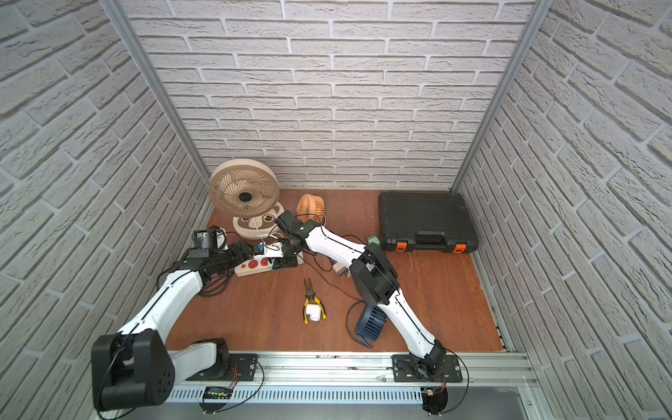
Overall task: Plug the desk fan into the power strip
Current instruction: Insert the plug into the socket.
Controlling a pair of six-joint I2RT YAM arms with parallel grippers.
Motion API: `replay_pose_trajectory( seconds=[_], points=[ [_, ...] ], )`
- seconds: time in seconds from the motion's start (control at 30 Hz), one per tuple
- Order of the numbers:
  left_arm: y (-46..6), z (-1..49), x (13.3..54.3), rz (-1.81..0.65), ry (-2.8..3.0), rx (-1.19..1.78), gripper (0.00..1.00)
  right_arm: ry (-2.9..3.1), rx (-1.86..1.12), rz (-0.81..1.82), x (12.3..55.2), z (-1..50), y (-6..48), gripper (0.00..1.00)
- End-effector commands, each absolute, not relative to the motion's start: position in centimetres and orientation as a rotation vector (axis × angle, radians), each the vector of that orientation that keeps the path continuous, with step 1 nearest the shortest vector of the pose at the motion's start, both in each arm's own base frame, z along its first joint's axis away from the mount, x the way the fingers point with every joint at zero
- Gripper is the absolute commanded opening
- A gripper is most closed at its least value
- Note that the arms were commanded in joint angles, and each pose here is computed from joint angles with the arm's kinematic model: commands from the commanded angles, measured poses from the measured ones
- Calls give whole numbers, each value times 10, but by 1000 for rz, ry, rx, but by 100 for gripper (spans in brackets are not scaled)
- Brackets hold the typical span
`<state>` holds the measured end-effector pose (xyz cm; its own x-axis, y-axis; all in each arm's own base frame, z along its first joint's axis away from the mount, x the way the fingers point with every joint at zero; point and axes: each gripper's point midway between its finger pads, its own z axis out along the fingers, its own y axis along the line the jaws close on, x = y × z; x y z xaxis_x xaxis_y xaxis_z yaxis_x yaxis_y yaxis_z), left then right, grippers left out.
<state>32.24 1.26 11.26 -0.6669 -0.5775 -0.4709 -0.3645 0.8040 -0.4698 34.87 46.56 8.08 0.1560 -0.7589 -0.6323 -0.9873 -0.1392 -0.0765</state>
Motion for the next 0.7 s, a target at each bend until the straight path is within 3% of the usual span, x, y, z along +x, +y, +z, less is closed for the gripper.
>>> replay_pose_trajectory(
  seconds=[0.0,0.67],
  points=[
    [13,121,336,-462,2335,-650,88,1550,-1884,657,359,119,476,3],
    [10,125,324,-445,2312,-636,87,1583,-1943,585,383,103,459,3]
  ],
)
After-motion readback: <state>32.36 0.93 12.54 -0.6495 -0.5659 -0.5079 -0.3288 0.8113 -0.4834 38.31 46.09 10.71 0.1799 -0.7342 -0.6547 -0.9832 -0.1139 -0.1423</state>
